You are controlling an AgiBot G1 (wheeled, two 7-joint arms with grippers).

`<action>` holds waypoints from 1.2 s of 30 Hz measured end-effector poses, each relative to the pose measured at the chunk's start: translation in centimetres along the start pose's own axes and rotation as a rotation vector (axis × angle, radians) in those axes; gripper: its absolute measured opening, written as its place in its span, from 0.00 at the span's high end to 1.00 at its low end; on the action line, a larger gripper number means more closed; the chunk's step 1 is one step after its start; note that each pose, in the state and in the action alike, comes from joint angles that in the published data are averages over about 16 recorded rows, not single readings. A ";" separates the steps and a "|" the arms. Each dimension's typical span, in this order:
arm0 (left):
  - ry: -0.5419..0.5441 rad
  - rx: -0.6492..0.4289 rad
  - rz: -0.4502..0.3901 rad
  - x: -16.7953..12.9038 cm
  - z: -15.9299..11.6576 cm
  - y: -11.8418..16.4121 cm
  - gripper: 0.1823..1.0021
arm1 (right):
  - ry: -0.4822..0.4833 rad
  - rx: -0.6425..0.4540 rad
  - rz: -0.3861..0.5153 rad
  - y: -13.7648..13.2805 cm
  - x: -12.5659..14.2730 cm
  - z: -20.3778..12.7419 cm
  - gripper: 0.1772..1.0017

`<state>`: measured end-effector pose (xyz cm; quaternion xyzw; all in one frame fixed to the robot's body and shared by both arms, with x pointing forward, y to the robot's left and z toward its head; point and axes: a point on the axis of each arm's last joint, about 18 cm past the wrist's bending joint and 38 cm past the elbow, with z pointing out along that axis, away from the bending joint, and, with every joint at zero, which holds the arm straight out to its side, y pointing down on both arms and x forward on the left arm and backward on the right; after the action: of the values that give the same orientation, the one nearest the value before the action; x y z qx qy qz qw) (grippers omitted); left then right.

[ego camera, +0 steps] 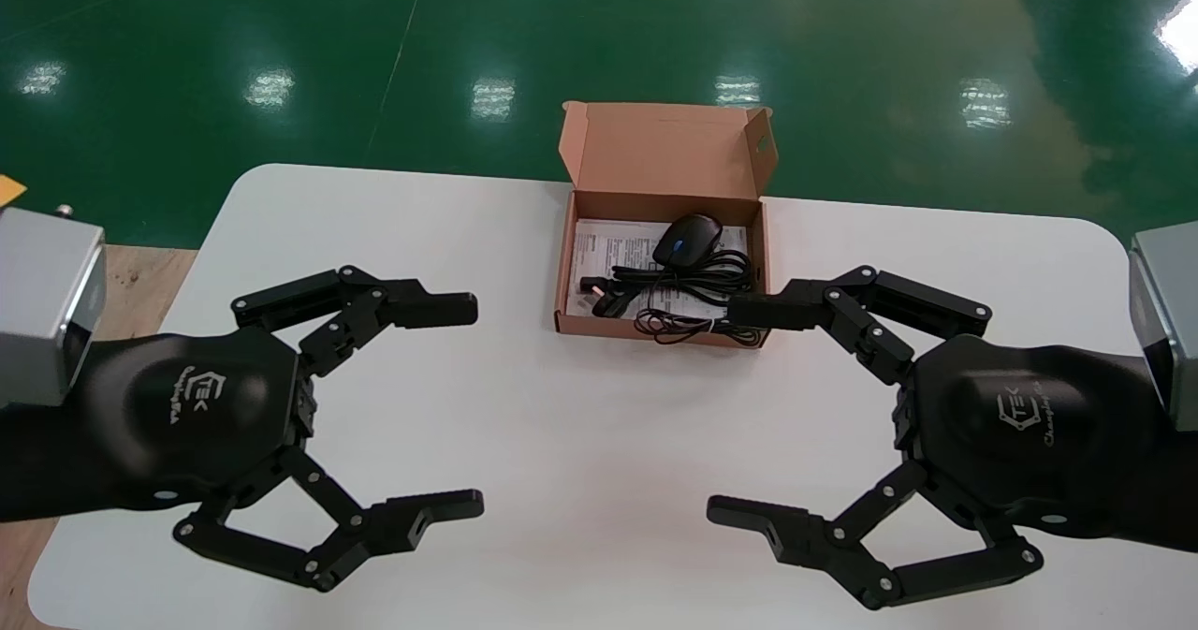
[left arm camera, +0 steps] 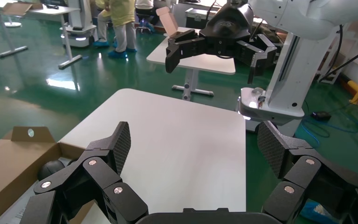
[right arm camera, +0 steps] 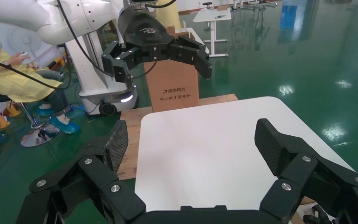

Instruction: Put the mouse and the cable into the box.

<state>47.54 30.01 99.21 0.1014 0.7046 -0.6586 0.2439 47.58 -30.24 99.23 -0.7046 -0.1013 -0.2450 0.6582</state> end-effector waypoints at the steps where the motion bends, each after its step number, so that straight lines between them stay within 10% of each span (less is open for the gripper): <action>1: 0.000 0.000 0.000 0.0 0.0 0.0 0.00 | 0.000 0.000 0.000 0.0 0.0 0.0 0.00; 36: 0.000 0.000 0.000 0.0 0.0 0.0 0.00 | 0.000 0.000 0.000 0.0 0.0 0.0 0.00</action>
<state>47.54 30.01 99.21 0.1014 0.7046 -0.6586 0.2439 47.58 -30.24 99.23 -0.7046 -0.1013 -0.2449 0.6582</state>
